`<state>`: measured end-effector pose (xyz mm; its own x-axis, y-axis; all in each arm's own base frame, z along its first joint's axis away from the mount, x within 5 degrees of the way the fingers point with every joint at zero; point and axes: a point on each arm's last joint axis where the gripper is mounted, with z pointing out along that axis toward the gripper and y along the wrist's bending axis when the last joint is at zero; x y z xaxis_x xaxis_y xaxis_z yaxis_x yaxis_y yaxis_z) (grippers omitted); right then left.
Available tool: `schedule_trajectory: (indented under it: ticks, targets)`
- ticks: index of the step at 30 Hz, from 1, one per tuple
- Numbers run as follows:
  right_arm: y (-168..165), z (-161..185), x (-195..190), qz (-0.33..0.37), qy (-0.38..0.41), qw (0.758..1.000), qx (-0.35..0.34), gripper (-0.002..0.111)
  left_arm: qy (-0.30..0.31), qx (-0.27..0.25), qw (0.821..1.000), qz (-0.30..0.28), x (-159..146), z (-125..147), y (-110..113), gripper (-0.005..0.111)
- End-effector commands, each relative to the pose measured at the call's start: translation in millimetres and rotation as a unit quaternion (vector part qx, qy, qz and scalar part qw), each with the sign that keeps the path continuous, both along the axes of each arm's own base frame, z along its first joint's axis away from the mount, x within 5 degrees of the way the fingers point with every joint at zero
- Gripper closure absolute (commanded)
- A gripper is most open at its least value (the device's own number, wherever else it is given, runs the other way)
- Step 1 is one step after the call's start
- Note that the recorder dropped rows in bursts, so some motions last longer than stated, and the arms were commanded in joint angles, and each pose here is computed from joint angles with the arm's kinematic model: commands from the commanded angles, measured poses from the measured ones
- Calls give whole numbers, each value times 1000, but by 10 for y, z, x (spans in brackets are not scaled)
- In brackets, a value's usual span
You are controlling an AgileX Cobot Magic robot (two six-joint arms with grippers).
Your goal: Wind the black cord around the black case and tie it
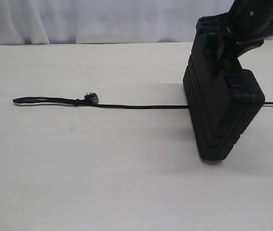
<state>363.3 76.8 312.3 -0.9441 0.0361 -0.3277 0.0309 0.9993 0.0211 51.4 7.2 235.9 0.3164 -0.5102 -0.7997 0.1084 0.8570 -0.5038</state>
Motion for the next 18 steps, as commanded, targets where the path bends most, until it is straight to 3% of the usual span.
schedule_trajectory:
  ticks: [1, 5, 10, 14, 18]
  targets:
    - [-2, 24, 5, 5, -4, 1000, 0, 104, 0, -19, 1000, -11, -2, -1, -6, 107]
    - [-2, 24, 5, 5, -4, 1000, 0, 104, 14, -16, 999, -28, -15, 213, -36, 107]
    - [-2, 24, 5, 5, -4, 1000, 0, 104, 73, 67, 995, -28, 155, 635, -82, 107]
    - [-2, 24, 5, 5, -4, 1000, 0, 104, 152, 132, 979, -26, 511, 909, -99, 107]
    - [-2, 24, 5, 5, -4, 1000, 0, 104, 250, 167, 952, -48, 1010, 906, -148, 107]
